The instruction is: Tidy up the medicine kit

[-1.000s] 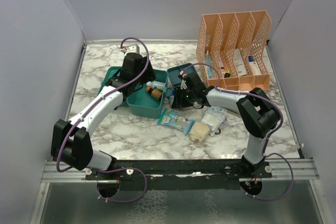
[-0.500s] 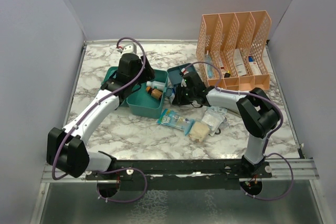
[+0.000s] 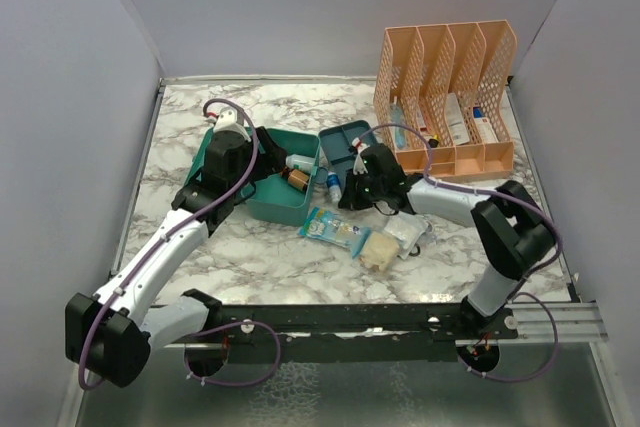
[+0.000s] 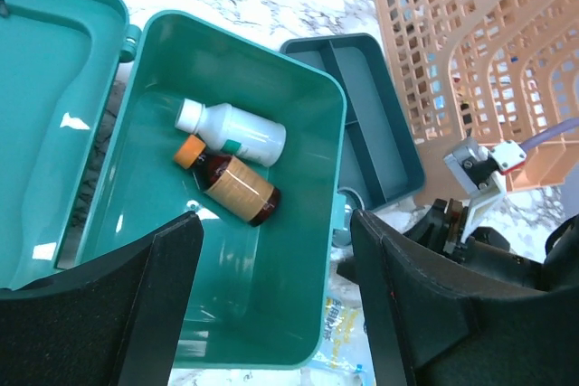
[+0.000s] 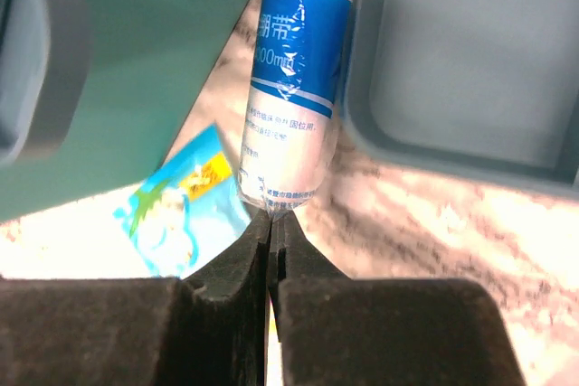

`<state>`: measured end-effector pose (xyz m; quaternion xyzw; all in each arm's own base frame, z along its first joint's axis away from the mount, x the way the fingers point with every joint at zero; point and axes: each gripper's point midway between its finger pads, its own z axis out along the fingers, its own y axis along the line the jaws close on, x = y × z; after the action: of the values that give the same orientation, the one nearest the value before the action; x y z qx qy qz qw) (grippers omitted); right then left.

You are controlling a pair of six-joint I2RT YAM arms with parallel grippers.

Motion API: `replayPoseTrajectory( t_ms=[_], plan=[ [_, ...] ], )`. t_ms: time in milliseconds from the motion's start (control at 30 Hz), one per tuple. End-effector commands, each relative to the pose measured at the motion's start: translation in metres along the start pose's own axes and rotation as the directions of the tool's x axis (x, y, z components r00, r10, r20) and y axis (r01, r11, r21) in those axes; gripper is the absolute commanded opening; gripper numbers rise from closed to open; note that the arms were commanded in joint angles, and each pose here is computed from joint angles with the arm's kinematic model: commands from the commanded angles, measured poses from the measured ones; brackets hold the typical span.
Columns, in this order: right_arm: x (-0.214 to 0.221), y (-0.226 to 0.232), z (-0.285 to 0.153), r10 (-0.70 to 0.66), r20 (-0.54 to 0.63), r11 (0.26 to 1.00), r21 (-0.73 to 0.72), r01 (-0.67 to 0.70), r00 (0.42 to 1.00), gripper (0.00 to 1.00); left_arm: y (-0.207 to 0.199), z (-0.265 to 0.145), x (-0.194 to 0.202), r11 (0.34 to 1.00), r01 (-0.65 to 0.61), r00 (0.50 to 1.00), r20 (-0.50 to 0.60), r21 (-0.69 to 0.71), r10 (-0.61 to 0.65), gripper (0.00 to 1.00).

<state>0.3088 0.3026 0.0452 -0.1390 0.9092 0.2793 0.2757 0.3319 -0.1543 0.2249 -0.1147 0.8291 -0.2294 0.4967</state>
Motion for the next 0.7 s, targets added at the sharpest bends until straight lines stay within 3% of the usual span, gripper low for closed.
replayPoseTrajectory(
  t_ms=[0,300,433,667],
  plan=[
    [0.023,0.010,-0.034,-0.043,-0.033,0.996,-0.078,0.041,0.999,0.01,-0.024,-0.015,-0.010,0.990,0.003,0.999,0.044,0.143,-0.009,0.70],
    [0.017,0.032,-0.112,-0.026,0.118,0.990,-0.138,0.042,0.993,0.01,-0.060,-0.046,0.000,0.937,0.065,0.998,-0.041,0.344,-0.054,0.75],
    [0.000,0.034,-0.146,-0.034,0.232,0.993,-0.103,0.060,0.972,0.01,-0.076,-0.065,-0.008,0.896,-0.001,1.000,0.006,0.444,-0.002,0.80],
    [-0.051,0.070,-0.208,-0.060,0.434,0.976,-0.165,0.145,0.899,0.01,-0.099,-0.096,-0.025,0.828,-0.058,0.997,0.071,0.558,0.022,0.89]
  ],
)
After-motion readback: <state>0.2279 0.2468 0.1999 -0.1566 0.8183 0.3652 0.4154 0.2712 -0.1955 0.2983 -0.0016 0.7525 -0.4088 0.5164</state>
